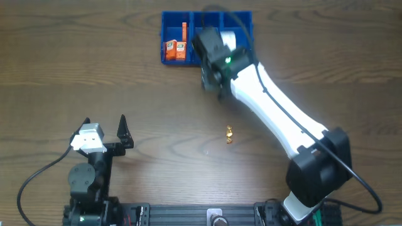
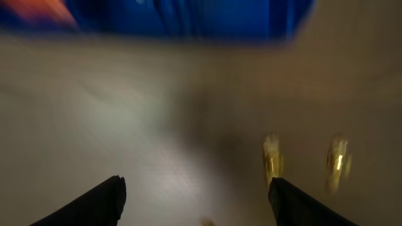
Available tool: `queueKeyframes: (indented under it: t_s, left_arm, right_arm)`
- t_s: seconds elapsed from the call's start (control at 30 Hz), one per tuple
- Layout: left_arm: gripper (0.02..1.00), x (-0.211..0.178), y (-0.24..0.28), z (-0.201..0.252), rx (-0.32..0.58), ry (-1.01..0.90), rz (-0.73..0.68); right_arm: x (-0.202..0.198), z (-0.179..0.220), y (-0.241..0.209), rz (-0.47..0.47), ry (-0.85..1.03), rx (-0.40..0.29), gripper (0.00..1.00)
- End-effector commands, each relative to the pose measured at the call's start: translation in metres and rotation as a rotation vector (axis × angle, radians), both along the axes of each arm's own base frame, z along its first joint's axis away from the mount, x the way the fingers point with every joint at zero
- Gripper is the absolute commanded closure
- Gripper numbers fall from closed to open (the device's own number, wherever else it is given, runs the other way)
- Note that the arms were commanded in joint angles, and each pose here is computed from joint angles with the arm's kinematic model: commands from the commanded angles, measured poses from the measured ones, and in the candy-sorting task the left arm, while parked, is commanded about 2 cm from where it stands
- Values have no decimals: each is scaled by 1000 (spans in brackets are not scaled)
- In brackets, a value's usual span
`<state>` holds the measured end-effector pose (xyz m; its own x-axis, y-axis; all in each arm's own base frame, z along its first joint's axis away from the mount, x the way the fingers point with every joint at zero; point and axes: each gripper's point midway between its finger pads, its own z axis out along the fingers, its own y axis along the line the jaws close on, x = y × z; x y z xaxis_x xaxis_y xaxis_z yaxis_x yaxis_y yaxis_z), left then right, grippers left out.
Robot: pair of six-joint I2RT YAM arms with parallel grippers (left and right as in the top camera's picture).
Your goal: Sort Candies Into Trays
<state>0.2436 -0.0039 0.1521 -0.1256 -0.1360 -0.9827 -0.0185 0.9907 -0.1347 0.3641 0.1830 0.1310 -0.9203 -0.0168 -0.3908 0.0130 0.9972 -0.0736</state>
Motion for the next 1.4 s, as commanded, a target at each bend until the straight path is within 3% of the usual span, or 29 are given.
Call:
queueKeyframes:
  t_s: [0.03, 0.33, 0.5, 0.93, 1.1, 1.23, 1.4]
  left_arm:
    - [20, 0, 1, -20, 16, 48, 3]
    - [20, 0, 1, -20, 16, 48, 3]
    - [23, 0, 1, -20, 15, 48, 3]
    - [20, 0, 1, -20, 15, 48, 3]
    - [20, 0, 1, -20, 16, 48, 3]
    - [23, 0, 1, -20, 16, 48, 3]
    - [20, 0, 1, -20, 16, 48, 3]
  right_arm:
    - [-46, -58, -11, -37, 139, 51, 244]
    - [-93, -113, -28, -61, 255, 66, 244]
    - [-103, -119, -16, -65, 263, 101, 244]
    - [-120, -127, -12, -54, 287, 85, 255]
    - [-119, -127, -12, -57, 285, 87, 349]
    - [-119, -129, -16, -70, 290, 85, 485]
    - [-119, -133, -18, -73, 286, 89, 503]
